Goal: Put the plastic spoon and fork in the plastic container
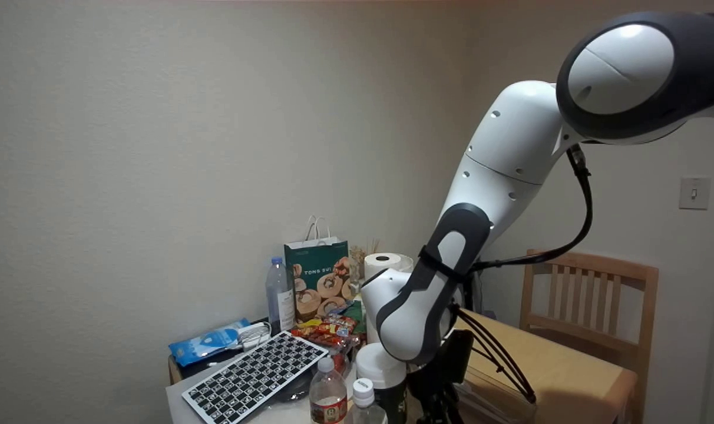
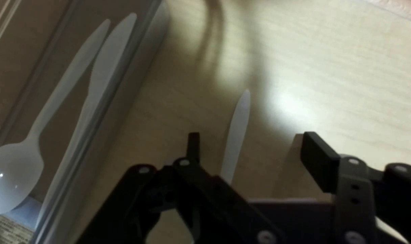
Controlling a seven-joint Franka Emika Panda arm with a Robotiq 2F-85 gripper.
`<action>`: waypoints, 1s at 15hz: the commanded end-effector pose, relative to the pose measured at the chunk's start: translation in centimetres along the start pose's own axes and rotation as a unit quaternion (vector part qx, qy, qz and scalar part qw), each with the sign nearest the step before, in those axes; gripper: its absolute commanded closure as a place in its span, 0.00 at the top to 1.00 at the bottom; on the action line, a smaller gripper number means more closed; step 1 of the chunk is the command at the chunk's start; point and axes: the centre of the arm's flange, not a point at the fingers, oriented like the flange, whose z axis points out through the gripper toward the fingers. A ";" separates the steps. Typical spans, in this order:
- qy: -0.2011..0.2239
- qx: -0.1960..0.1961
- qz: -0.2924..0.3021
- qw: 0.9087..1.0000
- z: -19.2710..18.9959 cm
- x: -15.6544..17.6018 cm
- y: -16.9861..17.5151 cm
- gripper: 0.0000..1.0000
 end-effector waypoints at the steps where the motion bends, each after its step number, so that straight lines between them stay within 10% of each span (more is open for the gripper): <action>1: 0.015 0.008 0.000 1.000 -0.2 0.3 0.0 0.45; 8: 0.023 0.016 0.002 1.000 -0.5 0.1 -0.1 0.05; 15: 0.011 0.026 0.031 0.999 -1.2 -0.6 0.0 0.06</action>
